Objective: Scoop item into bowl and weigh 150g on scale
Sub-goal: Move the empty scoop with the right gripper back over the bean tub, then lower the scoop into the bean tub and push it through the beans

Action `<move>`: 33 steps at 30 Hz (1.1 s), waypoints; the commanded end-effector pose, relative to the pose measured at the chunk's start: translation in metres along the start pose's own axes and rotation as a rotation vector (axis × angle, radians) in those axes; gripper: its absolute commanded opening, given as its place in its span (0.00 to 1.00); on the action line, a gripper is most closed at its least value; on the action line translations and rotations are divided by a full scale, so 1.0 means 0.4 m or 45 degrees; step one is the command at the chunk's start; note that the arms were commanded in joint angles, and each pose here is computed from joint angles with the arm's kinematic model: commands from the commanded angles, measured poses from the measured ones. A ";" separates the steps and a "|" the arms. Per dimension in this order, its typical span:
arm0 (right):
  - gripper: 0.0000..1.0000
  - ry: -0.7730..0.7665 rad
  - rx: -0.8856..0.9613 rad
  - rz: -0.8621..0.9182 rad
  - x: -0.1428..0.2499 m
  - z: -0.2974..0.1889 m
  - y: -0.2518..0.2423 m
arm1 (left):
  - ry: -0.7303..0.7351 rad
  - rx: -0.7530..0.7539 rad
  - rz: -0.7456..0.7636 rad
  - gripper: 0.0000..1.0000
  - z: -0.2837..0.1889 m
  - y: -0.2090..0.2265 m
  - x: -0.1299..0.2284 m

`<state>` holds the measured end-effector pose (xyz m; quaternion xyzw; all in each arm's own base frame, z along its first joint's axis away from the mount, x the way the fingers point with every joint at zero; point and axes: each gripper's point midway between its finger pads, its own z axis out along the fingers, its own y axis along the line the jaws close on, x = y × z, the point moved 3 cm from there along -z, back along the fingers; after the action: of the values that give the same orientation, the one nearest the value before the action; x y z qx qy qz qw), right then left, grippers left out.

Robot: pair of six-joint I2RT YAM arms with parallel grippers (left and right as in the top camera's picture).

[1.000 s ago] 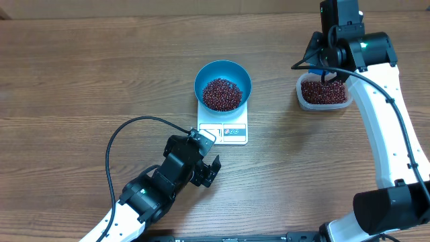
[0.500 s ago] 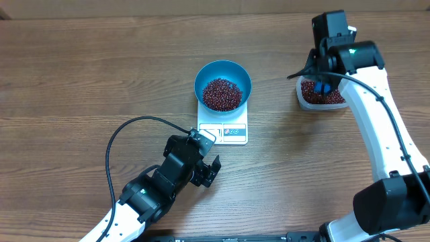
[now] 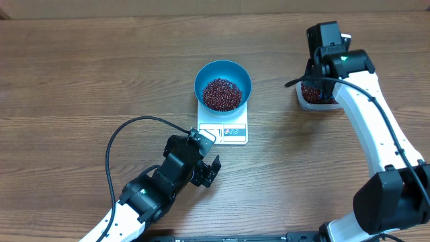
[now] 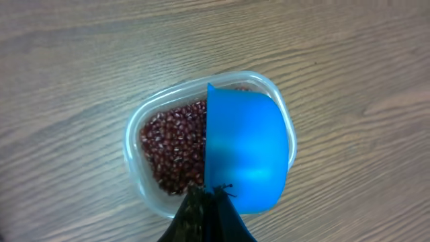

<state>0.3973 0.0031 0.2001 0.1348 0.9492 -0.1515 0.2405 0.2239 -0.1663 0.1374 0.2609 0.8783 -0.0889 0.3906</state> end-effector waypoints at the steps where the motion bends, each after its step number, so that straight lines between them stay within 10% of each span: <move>1: 0.04 -0.039 0.099 -0.130 -0.008 0.015 -0.026 | 0.004 -0.007 -0.006 0.99 0.002 -0.001 0.002; 33: 0.04 0.080 0.134 -0.251 0.034 0.146 0.021 | 0.004 -0.007 -0.006 1.00 0.002 -0.001 0.003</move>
<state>0.4138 -0.0061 0.1583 0.0621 0.9518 -0.2202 0.2043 0.2238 -0.1663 0.1374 0.2609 0.8784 -0.0889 0.3904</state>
